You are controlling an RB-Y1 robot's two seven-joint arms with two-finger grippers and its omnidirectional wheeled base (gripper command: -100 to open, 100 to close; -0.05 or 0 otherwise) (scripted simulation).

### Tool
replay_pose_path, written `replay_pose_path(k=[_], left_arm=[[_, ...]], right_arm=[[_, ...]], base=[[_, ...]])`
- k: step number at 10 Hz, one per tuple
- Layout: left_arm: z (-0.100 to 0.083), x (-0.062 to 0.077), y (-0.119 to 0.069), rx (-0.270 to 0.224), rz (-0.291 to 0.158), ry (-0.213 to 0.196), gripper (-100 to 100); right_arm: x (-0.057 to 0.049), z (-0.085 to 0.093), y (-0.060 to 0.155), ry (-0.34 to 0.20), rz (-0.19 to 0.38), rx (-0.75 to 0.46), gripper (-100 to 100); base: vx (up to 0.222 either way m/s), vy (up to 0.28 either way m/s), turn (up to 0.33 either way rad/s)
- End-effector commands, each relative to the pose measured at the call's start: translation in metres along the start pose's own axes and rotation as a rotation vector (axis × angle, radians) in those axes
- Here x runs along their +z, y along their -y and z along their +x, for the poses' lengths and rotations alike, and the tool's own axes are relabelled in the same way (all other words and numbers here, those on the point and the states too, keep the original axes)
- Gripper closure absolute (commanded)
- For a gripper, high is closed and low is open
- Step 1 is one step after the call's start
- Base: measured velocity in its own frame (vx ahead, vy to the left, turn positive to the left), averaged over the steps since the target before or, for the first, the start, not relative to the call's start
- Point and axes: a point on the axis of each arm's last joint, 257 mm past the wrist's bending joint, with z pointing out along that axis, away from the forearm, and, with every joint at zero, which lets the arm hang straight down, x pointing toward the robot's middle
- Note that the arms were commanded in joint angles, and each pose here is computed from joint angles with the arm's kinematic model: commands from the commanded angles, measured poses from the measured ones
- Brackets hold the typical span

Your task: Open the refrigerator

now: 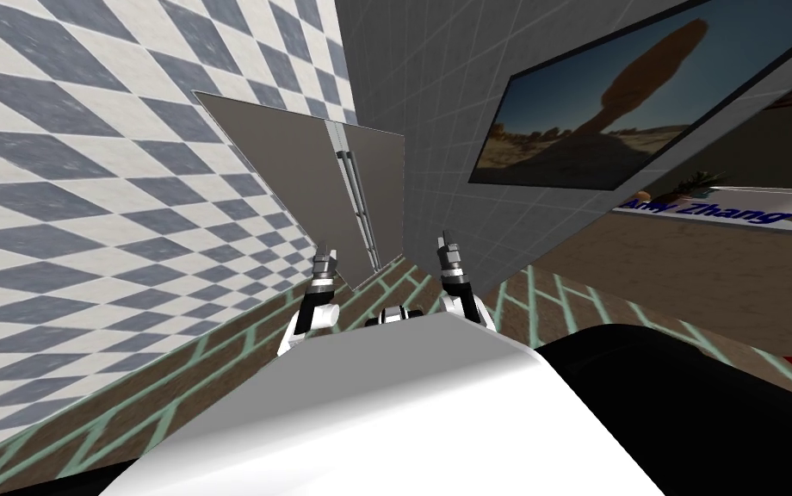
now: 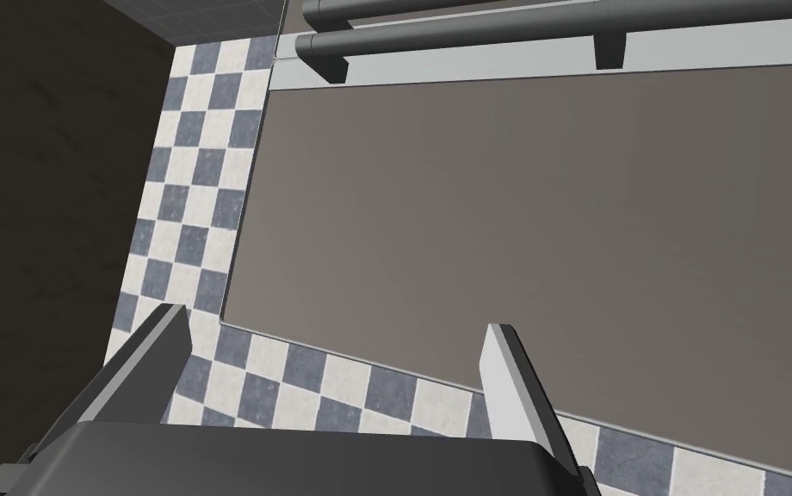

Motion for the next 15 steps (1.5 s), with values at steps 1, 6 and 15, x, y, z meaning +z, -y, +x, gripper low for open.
replay_pose_path(k=[1,6,15], left_arm=[[0.007,0.015,-0.014,0.019,-0.024,-0.02,-100],[0.022,0.045,-0.045,0.061,-0.076,-0.059,-100],[0.045,0.101,-0.098,0.154,-0.182,-0.128,-100]], right_arm=[[0.0,0.0,0.0,0.0,0.0,0.0,0],[0.0,0.0,0.0,0.0,0.0,0.0,0],[0.0,0.0,0.0,0.0,0.0,0.0,0]], base=[[0.012,0.024,-0.038],[0.013,0.024,-0.059],[0.013,0.028,-0.06]])
